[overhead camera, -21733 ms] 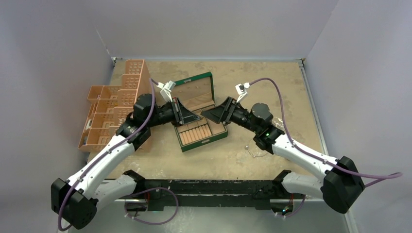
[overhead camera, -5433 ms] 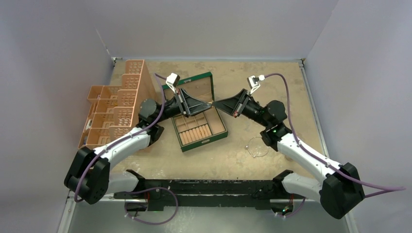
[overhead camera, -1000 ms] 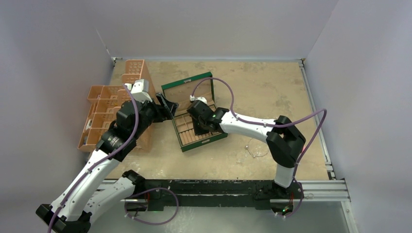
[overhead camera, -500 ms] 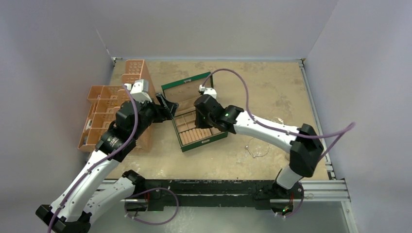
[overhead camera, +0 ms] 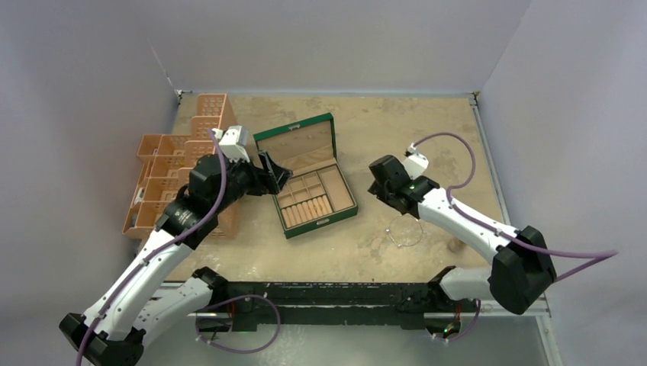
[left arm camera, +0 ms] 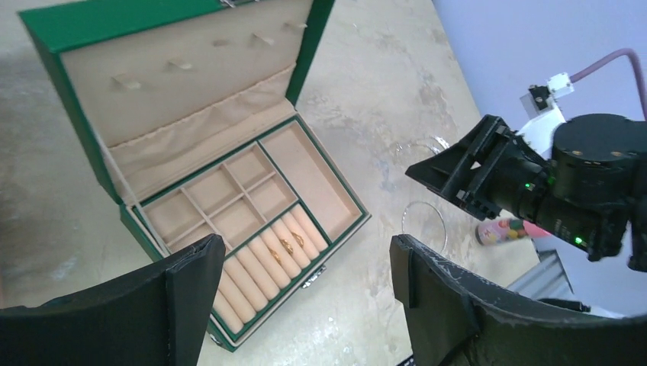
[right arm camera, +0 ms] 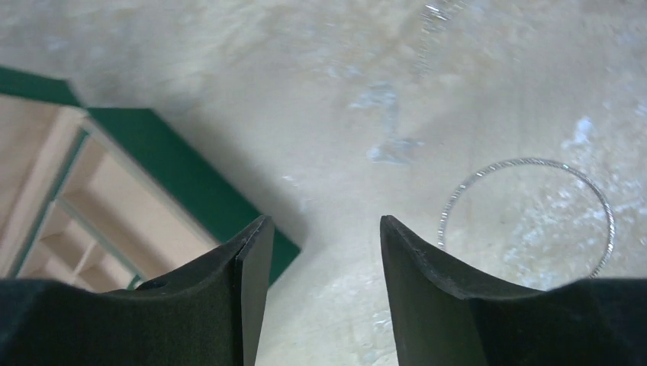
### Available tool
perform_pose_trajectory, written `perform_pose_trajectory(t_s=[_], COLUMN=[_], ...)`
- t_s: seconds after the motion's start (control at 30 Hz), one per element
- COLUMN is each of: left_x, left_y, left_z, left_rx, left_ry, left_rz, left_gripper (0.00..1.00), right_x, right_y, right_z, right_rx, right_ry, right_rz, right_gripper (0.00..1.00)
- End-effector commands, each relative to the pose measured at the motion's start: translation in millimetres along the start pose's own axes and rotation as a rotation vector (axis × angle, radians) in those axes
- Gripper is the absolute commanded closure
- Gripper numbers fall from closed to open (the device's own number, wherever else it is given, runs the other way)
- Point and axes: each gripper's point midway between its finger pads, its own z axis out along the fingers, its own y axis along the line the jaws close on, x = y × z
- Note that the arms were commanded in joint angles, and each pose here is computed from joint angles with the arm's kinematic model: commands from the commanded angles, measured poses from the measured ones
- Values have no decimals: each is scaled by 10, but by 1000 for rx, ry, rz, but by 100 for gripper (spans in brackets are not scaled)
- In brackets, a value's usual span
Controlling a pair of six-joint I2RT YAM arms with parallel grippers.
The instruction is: Organize the mixed jewelry
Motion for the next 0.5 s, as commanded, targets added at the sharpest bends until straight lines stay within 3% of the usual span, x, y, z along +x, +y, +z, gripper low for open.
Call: perform_pose_trajectory(t_s=[0.0, 0.13, 0.33, 0.47], left_x=[-104, -71, -32, -15], left_y=[-249, -266, -229, -214], left_z=[0, 27, 24, 27], left_rx=[119, 132, 123, 118], left_ry=[-7, 10, 11, 13], left_rz=[44, 44, 39, 39], left_gripper=[20, 20, 20, 20], right_x=[133, 383, 628, 735], right_y=[-435, -691, -907, -889], right_z=[163, 264, 265, 214], right_rx=[157, 262, 305, 258], right_ry=[3, 61, 130, 191], right_rz=[129, 127, 116, 89], right_gripper=[46, 51, 50, 40])
